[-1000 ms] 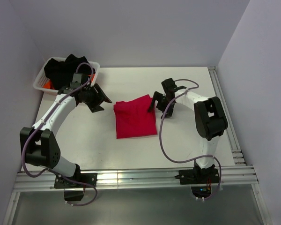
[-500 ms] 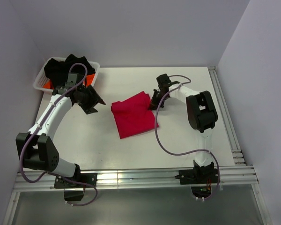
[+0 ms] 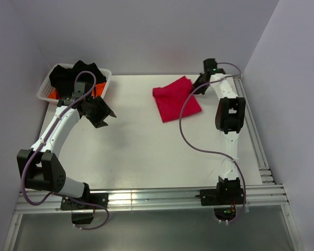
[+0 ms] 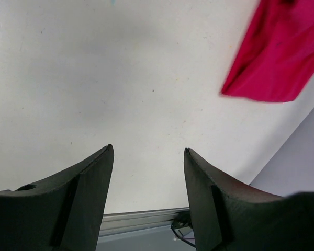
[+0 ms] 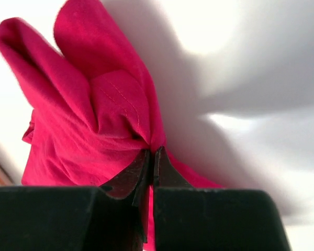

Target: Fold and stack the t-shirts

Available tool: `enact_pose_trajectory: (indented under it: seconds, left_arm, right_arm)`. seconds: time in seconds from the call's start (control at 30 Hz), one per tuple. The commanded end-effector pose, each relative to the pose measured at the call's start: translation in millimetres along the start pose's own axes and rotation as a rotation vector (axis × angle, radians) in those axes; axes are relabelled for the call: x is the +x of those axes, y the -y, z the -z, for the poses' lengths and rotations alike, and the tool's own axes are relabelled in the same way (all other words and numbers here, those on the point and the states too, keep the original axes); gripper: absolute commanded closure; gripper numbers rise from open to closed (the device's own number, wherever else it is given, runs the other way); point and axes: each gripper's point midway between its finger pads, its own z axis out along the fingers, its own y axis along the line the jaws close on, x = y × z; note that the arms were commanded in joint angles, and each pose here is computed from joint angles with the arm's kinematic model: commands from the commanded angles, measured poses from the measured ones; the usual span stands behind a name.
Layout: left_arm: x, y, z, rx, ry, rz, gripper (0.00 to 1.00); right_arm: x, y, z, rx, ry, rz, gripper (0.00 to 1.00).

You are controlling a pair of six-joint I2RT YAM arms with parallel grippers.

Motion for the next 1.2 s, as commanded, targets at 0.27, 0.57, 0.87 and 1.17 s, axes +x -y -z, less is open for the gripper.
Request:
enact_pose_trajectory:
  seconds: [0.27,0.57,0.87,1.17]
  left_arm:
    - [-5.7,1.2,18.9,-0.011,0.044,0.011,0.39]
    - [1.2,-0.6,21.0,0.008,0.038,0.034,0.39]
    - [1.4,3.0,24.0,0.043,0.055,0.036,0.39]
    - [-8.1,3.9,29.3,0.048,0.108,-0.041,0.39]
  right_arm:
    - [-180.7,151.4,65.5,0.075,0.371,-0.437,0.99]
    - [-204.7,184.3,93.9,0.034,0.428,-0.445,0.00]
    - [-149.6,131.7,146.1,-0.002,0.388,-0.332,0.00]
    - [-29.2,39.2,201.4,0.033,0.344,0.007,0.00]
